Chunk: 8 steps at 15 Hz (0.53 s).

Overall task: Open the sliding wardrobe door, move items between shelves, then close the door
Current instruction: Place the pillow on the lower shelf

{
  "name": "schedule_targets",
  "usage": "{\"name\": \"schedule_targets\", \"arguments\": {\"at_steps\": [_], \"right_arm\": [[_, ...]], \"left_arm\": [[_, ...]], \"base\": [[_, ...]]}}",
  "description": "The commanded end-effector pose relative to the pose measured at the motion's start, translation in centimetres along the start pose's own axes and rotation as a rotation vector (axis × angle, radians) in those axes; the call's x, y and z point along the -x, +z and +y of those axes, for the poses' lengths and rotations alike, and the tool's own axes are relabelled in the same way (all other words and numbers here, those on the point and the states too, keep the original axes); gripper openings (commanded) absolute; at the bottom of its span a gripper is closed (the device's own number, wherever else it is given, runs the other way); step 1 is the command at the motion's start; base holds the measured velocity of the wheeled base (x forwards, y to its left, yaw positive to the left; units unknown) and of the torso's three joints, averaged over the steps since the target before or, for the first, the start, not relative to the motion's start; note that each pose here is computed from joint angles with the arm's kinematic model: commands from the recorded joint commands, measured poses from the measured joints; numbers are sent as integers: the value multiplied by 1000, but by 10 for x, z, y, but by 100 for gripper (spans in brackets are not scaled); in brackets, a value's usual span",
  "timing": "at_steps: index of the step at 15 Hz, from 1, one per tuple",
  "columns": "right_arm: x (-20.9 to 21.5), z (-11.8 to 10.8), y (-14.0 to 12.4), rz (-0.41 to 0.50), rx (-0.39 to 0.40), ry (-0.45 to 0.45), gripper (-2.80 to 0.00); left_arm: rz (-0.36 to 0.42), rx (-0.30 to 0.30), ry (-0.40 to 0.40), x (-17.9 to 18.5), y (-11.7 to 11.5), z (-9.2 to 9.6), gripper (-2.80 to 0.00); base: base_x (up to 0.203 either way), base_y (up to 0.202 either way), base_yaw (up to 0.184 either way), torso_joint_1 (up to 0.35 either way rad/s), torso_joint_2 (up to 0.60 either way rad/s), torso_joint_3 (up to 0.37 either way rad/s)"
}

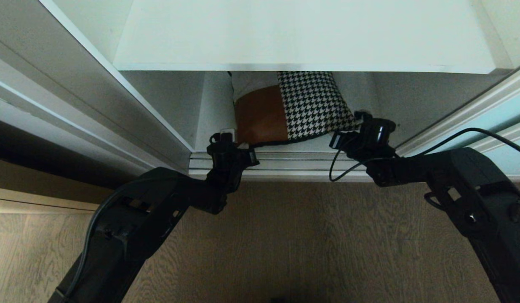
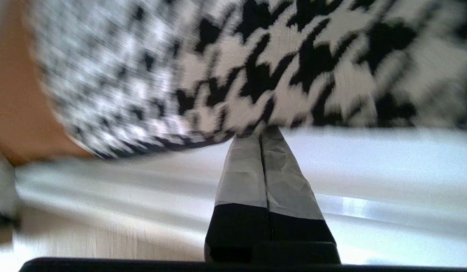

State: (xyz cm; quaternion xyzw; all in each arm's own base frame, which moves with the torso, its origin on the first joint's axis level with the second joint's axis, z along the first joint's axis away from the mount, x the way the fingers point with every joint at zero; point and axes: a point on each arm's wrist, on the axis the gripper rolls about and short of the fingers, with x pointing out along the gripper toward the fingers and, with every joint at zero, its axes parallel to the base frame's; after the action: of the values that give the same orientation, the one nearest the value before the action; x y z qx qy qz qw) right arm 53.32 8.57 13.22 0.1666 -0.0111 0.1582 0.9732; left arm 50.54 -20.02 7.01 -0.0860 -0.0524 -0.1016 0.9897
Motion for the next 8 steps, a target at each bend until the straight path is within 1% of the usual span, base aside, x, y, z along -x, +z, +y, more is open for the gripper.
{"name": "schedule_targets", "arguments": {"at_steps": [1, 3, 4, 5, 7, 8], "right_arm": [[8, 9, 21, -47, -1, 17, -280], [11, 23, -9, 44, -17, 25, -280], [17, 30, -25, 103, -25, 24, -280], [26, 39, -41, 170, -31, 30, -280], [46, 65, -66, 273, -38, 72, -280], [55, 78, -72, 293, -38, 97, -280]], "left_arm": [[4, -1, 0, 0, -4, 0, -280], [-2, 1, 0, 0, -1, 0, -280], [-4, 3, -1, 1, 4, -1, -280], [-11, 9, -2, 2, 13, -2, -280], [-18, 22, -2, 4, 27, -2, -280], [-28, 26, -1, 4, 36, -2, -280]], "base": [[0, 0, 0, 0, 0, 0], [0, 0, 0, 0, 0, 0], [0, 0, 0, 0, 0, 0], [0, 0, 0, 0, 0, 0], [0, 0, 0, 0, 0, 0], [0, 0, 0, 0, 0, 0]]}}
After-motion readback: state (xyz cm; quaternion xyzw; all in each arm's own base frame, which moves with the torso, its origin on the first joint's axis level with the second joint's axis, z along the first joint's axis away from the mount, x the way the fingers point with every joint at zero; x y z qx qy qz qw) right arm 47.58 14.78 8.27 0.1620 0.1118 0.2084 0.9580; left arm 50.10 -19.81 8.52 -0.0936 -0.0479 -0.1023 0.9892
